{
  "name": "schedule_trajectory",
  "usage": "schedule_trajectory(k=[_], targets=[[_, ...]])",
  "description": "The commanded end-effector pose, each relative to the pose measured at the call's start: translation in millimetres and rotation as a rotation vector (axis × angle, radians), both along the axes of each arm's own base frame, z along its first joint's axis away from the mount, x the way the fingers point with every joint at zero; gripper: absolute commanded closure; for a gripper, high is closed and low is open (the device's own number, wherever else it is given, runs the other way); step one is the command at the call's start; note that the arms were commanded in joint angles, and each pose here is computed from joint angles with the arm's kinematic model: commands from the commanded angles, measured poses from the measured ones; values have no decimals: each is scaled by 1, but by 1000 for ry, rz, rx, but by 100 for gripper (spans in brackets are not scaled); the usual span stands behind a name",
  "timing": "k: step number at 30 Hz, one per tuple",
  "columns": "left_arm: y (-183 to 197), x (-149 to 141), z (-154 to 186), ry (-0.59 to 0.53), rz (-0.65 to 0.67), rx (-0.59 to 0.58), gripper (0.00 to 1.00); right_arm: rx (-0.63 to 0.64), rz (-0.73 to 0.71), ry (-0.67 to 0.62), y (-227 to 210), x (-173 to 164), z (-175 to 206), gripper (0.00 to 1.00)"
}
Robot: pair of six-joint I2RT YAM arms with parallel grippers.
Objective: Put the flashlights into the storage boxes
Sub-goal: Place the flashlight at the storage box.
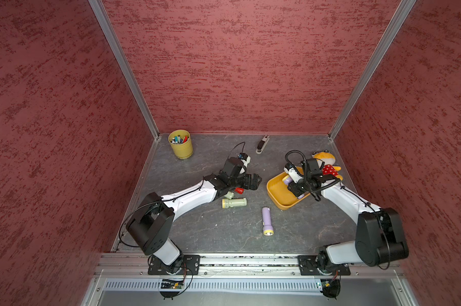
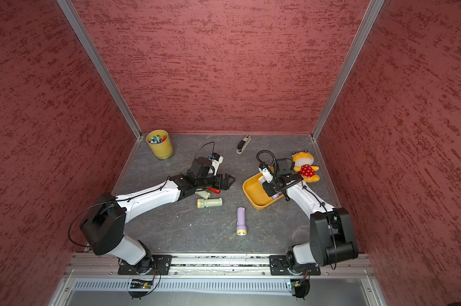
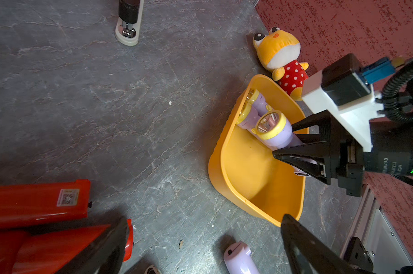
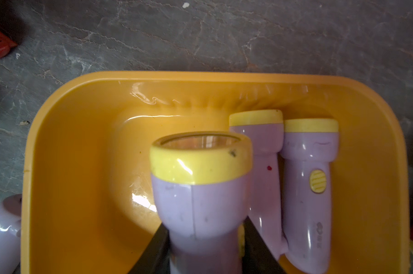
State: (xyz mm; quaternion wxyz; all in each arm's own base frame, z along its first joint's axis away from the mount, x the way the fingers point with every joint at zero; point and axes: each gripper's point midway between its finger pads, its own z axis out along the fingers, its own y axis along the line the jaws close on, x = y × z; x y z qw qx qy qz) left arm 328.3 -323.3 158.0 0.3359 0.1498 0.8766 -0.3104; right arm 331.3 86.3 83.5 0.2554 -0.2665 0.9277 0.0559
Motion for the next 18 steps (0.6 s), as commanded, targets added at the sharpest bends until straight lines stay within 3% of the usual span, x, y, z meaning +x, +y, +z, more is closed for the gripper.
schedule_trajectory(k=[1, 14, 18], targets=[[-8, 1, 10, -28, -26, -23, 1, 13, 6, -92, 4, 25, 18, 78], [-8, 2, 10, -29, -17, -25, 1, -35, -35, -43, -2, 43, -17, 77], [-7, 3, 10, -28, -15, -23, 1, -81, -80, -33, -12, 46, -25, 64]])
